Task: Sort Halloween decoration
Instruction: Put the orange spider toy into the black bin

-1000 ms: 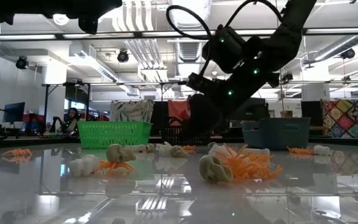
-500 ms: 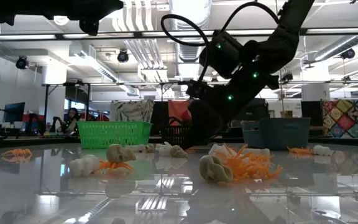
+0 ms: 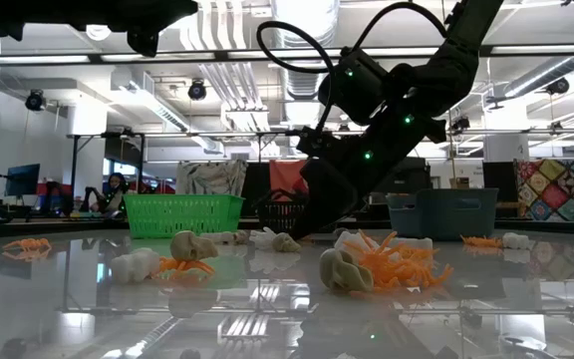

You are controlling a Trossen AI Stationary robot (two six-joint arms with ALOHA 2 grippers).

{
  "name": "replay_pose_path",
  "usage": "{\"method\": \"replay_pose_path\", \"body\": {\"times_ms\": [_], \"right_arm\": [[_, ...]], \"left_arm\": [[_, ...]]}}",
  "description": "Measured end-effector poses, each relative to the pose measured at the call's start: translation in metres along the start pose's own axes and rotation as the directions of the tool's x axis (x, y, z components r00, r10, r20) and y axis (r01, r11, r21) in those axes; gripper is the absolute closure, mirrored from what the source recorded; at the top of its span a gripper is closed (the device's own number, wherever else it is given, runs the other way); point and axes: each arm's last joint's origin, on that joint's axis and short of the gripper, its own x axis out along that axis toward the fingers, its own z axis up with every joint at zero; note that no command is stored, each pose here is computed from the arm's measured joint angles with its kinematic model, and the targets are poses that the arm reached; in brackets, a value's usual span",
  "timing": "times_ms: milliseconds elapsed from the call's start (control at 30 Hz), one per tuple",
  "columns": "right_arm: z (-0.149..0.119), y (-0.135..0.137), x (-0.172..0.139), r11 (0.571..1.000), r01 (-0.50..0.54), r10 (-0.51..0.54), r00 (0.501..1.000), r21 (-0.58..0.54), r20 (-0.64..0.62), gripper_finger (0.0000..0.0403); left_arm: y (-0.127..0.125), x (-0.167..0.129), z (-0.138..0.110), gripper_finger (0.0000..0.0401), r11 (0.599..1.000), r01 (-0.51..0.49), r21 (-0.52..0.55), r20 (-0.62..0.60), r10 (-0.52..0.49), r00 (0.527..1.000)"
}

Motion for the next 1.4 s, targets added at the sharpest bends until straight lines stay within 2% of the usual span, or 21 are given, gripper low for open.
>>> {"method": "replay_pose_path", "body": {"times_ms": [633, 733, 833, 967, 1100, 1200, 1267, 1400], "right_arm": [[0.017, -0.001, -0.015, 1.000, -0.004, 0.005, 0.997, -0.009, 0.071, 0.0338], [0.016, -0.001, -0.016, 0.994, -0.036, 0.042, 0.997, -0.107, 0.060, 0.0337], [0.018, 0.001, -0.019, 0.969, -0.088, 0.094, 0.995, -0.231, 0.016, 0.0335], [0.035, -0.003, -0.022, 0.946, -0.149, 0.125, 0.987, -0.288, -0.100, 0.0309], [0.053, -0.007, -0.026, 0.918, -0.174, 0.094, 0.968, -0.355, -0.232, 0.0263], [0.066, -0.010, -0.029, 0.886, -0.237, 0.130, 0.952, -0.398, -0.278, 0.0230], [0.071, -0.014, -0.030, 0.864, -0.279, 0.164, 0.943, -0.419, -0.288, 0.0214], [0.078, -0.022, -0.030, 0.867, -0.267, 0.164, 0.950, -0.421, -0.265, 0.0202]], "left_arm": [[0.000, 0.000, 0.000, 0.0304, 1.000, 0.000, 0.000, -0.001, 0.000, 1.000], [0.000, 0.000, 0.000, 0.0304, 1.000, 0.000, 0.000, -0.001, 0.000, 1.000], [0.000, 0.000, 0.000, 0.0304, 1.000, 0.000, 0.000, -0.001, 0.000, 1.000], [0.000, 0.000, 0.000, 0.0304, 1.000, 0.001, 0.000, 0.000, -0.001, 1.000], [0.000, 0.000, 0.000, 0.0303, 1.000, 0.000, 0.015, 0.003, 0.000, 1.000], [0.001, -0.001, 0.002, 0.0303, 0.999, -0.016, 0.039, 0.017, 0.016, 1.000], [0.002, -0.002, 0.005, 0.0303, 0.997, -0.066, 0.046, 0.034, 0.064, 0.997], [0.008, -0.008, 0.009, 0.0303, 0.976, -0.211, 0.055, 0.041, 0.209, 0.977]]}}
